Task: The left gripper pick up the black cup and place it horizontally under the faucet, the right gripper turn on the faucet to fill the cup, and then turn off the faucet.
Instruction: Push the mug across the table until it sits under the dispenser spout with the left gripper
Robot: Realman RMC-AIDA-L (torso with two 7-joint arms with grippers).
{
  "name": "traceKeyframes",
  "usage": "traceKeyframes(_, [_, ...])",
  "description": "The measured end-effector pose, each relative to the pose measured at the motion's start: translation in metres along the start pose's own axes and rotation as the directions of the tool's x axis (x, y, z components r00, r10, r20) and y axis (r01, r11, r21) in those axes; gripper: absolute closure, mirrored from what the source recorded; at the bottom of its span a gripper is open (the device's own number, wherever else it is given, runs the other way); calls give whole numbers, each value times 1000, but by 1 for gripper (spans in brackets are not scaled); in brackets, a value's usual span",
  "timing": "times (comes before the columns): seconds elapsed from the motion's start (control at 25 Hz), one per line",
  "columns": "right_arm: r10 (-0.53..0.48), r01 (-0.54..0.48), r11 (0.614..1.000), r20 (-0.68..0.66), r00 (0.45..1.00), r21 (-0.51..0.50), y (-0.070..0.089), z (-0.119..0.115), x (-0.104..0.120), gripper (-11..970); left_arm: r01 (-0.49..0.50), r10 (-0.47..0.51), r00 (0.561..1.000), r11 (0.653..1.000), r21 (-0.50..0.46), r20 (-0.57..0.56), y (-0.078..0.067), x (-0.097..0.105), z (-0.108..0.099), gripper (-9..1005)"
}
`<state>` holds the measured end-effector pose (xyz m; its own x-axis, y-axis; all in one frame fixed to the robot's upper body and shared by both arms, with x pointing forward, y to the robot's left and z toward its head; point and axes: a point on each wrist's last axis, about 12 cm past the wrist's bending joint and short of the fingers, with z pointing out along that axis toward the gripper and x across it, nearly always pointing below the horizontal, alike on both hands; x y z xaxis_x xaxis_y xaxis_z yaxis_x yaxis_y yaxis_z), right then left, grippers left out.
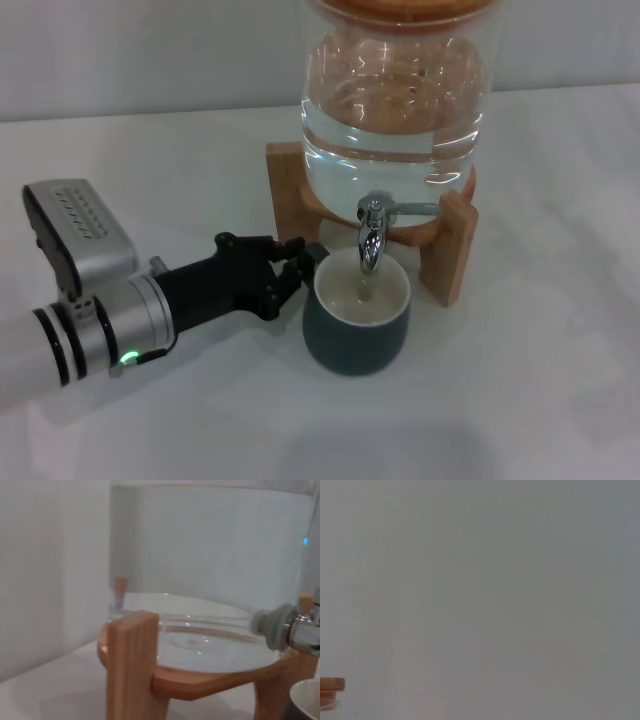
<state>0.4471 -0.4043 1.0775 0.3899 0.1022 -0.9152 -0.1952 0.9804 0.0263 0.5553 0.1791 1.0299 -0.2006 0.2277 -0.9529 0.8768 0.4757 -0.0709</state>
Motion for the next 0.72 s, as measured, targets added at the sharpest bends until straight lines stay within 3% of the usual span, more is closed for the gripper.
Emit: traceKeyframes(0.72, [11, -11, 1000, 1, 1000, 3, 2, -5, 0, 244, 18, -18, 1000, 1000, -8, -1, -1, 3, -1, 669])
